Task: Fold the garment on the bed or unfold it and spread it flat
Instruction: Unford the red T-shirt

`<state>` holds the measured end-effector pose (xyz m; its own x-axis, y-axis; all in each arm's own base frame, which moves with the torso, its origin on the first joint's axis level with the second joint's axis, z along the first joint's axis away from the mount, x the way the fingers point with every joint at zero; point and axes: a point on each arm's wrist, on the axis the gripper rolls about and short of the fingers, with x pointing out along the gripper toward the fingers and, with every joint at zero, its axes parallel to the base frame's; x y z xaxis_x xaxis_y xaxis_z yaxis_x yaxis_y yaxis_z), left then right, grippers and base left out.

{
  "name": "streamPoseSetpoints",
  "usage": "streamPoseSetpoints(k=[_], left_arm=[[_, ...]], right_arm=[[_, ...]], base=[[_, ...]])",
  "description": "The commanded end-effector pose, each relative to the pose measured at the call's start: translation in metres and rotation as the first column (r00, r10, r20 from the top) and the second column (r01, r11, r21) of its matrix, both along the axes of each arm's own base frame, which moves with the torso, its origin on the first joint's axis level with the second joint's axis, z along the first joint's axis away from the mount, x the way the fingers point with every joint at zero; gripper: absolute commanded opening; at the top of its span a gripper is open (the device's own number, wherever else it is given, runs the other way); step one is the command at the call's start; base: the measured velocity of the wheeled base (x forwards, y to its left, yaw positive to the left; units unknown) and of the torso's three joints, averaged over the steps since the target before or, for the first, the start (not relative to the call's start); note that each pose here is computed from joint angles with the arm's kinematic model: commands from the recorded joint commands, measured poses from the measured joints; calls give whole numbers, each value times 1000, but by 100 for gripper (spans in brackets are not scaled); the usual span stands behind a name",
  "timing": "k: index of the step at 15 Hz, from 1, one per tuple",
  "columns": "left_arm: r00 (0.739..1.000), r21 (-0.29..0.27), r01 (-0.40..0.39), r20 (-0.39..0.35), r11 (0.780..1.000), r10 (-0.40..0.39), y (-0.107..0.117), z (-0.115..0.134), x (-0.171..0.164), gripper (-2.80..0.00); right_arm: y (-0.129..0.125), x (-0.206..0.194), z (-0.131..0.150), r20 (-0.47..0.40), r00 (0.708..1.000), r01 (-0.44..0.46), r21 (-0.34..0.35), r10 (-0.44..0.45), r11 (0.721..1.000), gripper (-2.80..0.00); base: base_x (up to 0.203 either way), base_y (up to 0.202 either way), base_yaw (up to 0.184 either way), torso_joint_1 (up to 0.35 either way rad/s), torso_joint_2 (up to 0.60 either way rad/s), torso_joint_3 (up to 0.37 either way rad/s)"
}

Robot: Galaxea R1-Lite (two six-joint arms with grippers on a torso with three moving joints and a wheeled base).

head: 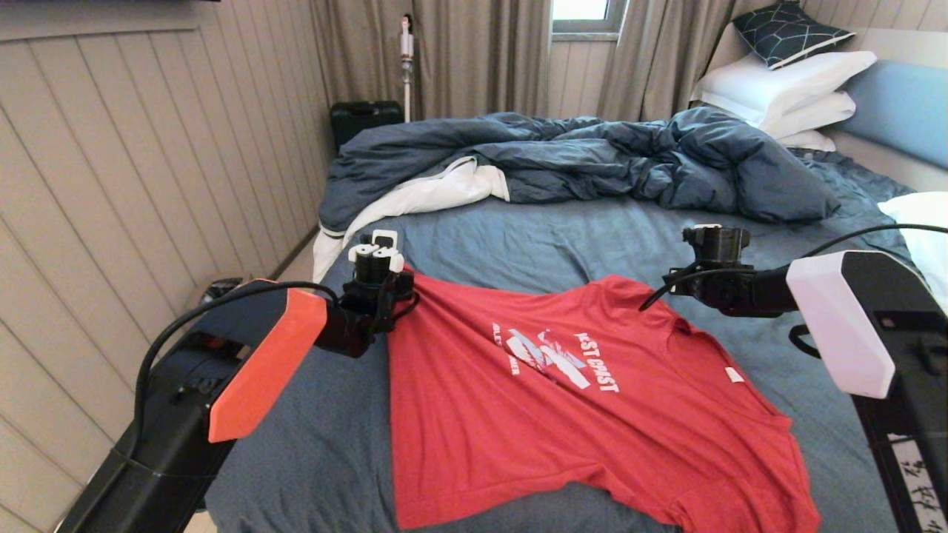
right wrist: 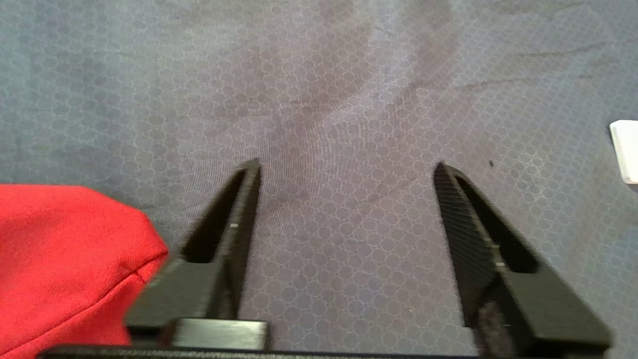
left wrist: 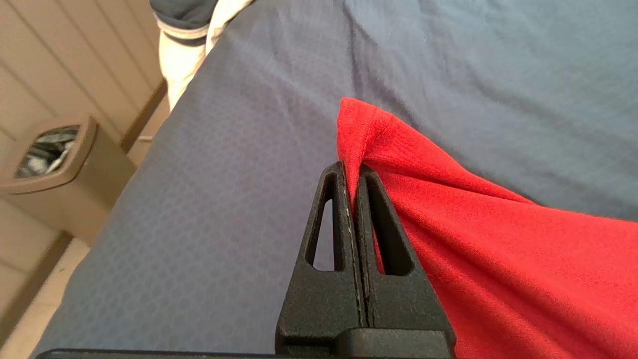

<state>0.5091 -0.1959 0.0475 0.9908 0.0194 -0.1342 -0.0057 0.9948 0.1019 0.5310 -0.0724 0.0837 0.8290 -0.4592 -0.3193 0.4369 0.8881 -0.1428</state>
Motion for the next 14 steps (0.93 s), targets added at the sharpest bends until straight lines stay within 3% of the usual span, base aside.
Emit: streamPoseSetpoints(k=[1,2,3,11,14], left_arm=[[1000,18,-16,0,1000,16,0,-1,0,-280],[1000,24,-26,2,999,26,1,-1,0,-280],[1000,26,-24,-5,999,24,1,-1,0,0],[999,12,-33,12,999,32,3,17,-7,0],[997,44,-8,-73,999,11,9,9,-25,0]], right_arm=[[0,0,3,8,1000,1,-2,-1,1000,0],[-1,-1,4,9,1000,3,-2,-3,1000,0],[-1,-1,5,11,1000,3,-2,-3,1000,0],[-9,-4,14,26,999,24,-4,-24,1000,0],[-10,-5,16,28,999,24,-1,-24,1000,0]], base=[[0,0,0,0,0,0],[0,0,0,0,0,0],[0,0,0,0,0,0],[0,0,0,0,0,0],[0,0,0,0,0,0]])
